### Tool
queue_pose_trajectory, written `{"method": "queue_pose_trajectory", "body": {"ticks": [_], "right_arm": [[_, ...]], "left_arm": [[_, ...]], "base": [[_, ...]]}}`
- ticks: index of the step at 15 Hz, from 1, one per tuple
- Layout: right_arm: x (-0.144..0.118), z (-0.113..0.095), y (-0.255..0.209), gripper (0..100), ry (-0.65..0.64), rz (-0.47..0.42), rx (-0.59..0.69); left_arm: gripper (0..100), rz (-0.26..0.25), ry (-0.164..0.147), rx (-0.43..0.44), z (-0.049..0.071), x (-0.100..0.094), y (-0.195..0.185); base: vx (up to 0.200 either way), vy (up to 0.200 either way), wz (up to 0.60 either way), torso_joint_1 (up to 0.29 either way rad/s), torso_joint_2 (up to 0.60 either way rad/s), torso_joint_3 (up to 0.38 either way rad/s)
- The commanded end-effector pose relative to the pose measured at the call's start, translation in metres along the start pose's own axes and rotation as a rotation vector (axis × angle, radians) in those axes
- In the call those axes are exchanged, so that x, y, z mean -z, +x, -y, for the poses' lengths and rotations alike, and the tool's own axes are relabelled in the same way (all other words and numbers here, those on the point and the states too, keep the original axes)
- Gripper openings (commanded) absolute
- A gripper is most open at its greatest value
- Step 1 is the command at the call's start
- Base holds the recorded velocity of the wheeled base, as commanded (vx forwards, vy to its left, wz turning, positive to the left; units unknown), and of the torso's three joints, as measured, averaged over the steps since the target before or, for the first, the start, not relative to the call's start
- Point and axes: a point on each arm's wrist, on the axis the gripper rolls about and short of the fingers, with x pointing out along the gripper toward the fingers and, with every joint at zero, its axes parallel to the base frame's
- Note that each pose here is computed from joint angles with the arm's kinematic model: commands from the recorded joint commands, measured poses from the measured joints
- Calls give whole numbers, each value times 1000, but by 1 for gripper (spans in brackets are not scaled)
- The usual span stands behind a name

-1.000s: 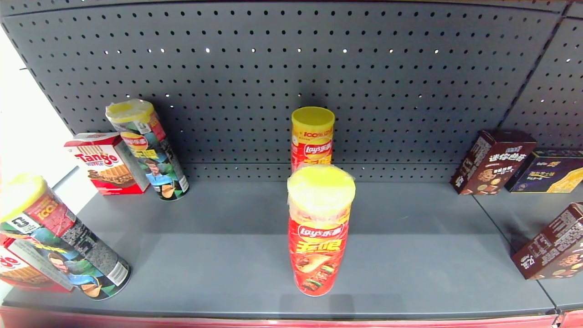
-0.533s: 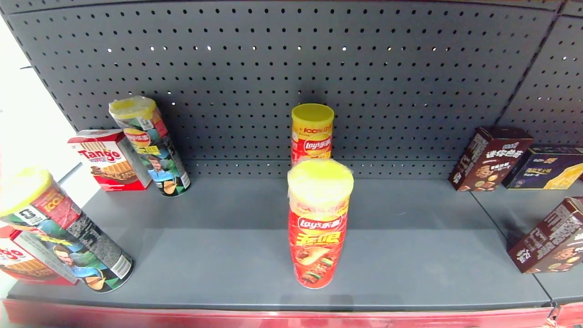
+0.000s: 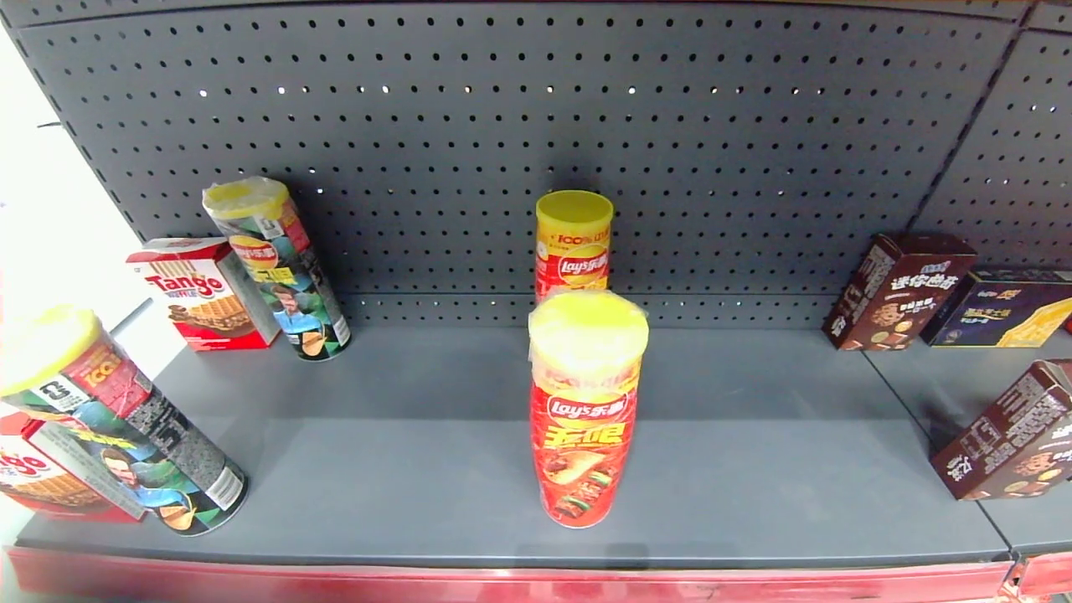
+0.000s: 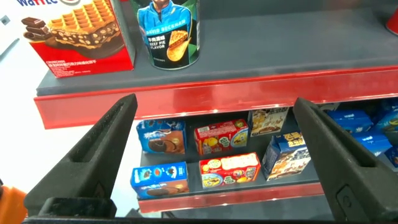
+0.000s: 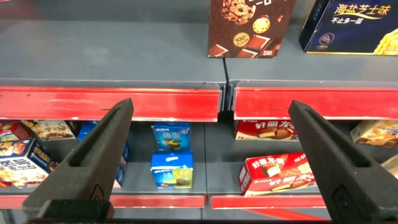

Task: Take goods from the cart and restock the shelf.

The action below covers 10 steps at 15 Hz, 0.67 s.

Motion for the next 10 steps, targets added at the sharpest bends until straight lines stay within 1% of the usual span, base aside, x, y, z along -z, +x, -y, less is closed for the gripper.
{"method": "queue_pose_trajectory", "body": {"ticks": [1, 10], "right_arm": [[0, 0, 0, 100, -1, -1, 0], [0, 0, 0, 100, -1, -1, 0]], "left_arm": [[100, -2, 0, 0, 0, 0, 0], [100, 1, 0, -1, 0, 0, 0]], "base": [[0, 0, 0, 0, 0, 0], [0, 0, 0, 0, 0, 0]]}}
